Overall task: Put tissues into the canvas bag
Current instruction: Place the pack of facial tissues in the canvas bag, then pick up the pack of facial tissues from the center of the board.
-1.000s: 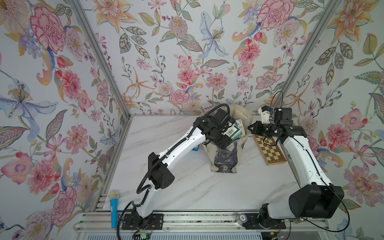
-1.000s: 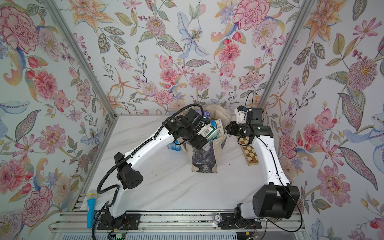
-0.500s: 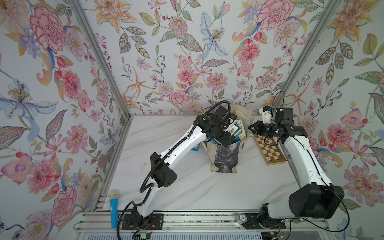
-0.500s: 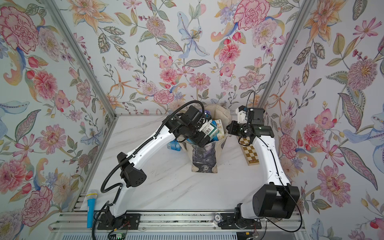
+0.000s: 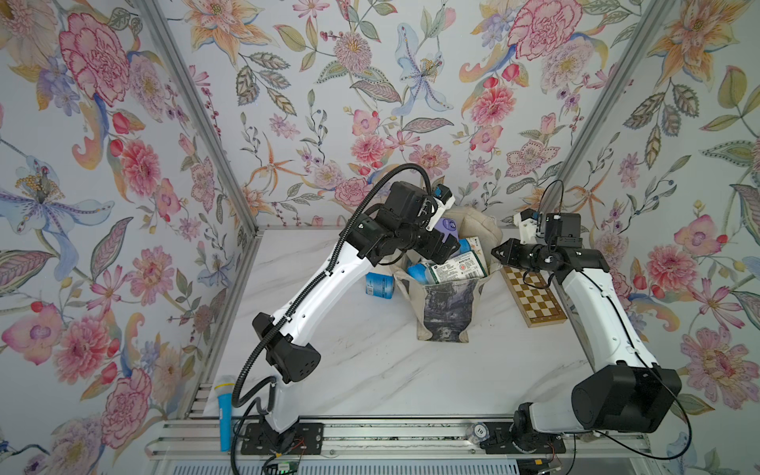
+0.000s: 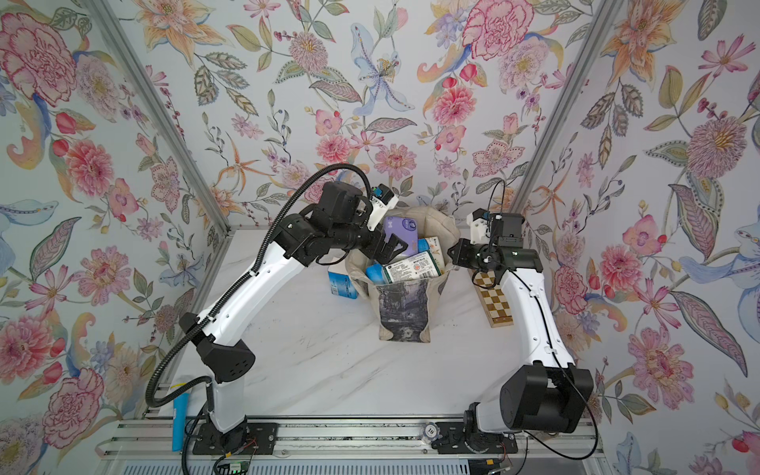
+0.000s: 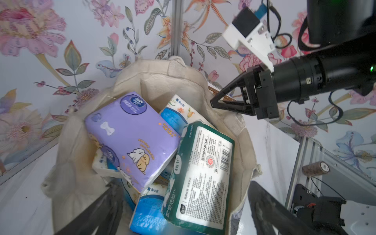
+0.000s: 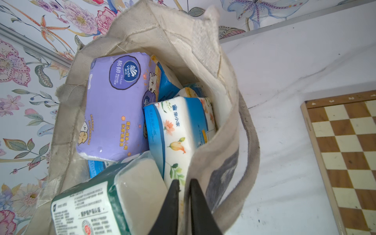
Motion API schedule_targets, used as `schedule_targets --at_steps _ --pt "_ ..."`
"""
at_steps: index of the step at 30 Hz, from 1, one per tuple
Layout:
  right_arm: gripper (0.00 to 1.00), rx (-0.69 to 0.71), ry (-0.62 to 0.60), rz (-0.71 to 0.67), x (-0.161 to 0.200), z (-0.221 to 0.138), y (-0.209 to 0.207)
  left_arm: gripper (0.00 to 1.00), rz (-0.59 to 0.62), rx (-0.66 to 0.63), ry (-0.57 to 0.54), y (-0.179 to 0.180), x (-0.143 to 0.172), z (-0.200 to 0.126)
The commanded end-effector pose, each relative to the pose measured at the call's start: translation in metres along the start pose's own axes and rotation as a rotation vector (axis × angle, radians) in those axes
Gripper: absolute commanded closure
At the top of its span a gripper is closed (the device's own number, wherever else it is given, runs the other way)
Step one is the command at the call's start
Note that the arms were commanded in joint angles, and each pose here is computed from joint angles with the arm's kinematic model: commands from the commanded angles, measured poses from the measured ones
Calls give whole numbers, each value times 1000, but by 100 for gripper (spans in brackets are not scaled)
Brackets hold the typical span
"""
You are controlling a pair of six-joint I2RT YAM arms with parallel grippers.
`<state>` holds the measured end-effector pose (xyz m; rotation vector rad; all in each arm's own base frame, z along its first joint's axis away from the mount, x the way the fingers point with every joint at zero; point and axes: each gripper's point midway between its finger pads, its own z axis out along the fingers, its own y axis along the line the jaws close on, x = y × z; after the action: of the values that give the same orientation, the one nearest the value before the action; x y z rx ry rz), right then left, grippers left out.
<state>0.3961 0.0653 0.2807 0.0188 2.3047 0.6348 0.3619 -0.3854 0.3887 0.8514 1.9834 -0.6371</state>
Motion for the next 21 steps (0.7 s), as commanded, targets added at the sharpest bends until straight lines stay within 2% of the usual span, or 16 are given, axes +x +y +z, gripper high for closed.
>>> schedule_targets --at_steps 1,4,7,9,11,15,19,21 --pt "85 -5 -60 -24 -14 -16 7 11 -47 -202 41 46 14 2" --pt "85 -8 -60 -22 -14 -16 7 20 -78 -336 81 77 30 1" --pt "85 -9 -60 -22 -14 -16 8 28 -133 -391 97 100 46 1" --pt "85 -10 -61 -22 -14 -17 8 28 -166 -453 98 118 56 -5" --pt "85 -10 -62 -25 -14 -17 8 23 -206 -533 83 137 67 -20" --pt "85 -8 -59 -25 -13 -17 6 19 -299 -629 2 171 86 -53" --pt "85 -17 -54 -22 -12 -15 7 21 -359 -672 -58 197 103 -73" --pt "85 -18 -52 -21 -12 -15 7 22 -373 -635 -84 205 109 -80"
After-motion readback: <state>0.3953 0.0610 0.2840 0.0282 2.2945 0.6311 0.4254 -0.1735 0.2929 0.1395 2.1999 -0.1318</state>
